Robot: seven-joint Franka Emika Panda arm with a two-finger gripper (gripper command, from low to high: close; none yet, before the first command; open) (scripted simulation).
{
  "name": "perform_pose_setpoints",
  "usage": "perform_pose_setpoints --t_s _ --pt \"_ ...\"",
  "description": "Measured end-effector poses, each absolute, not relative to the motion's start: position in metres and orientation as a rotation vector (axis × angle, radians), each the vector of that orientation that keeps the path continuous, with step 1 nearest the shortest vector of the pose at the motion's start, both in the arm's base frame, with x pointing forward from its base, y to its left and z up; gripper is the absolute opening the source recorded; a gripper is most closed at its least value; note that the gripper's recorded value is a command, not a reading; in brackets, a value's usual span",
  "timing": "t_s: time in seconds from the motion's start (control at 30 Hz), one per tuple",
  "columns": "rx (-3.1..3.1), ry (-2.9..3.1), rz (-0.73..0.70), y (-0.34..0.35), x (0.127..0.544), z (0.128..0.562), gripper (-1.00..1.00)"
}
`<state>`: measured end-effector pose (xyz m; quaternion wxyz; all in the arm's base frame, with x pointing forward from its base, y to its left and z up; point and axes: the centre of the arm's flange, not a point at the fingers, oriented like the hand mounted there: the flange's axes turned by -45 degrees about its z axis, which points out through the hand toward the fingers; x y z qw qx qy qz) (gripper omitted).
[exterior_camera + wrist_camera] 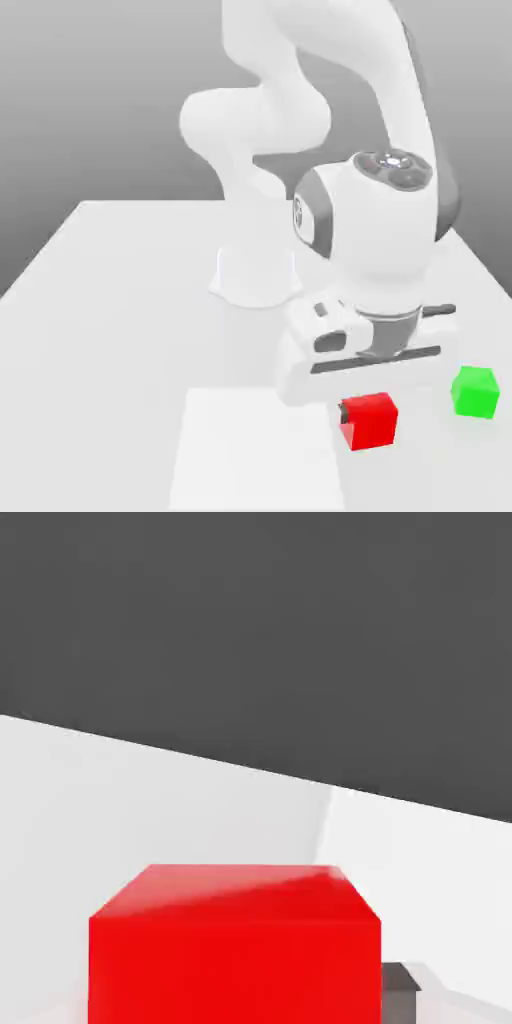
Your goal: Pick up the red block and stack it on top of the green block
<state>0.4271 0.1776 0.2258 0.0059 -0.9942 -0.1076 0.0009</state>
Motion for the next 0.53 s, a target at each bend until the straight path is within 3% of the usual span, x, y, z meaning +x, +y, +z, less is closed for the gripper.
perform_pose_setpoints --t_s 0.23,0.43,0.47,0.53 --pt "-3.109 -0.410 0.002 0.305 0.331 0.244 -1.00" --pt "-3.119 -0.369 -0.003 0.314 0.320 0.191 -1.00" --pt "-3.119 -0.369 -0.002 0.314 0.319 0.184 1.00" --pt "-3.119 -0.369 -0.002 0.314 0.319 0.184 1.00"
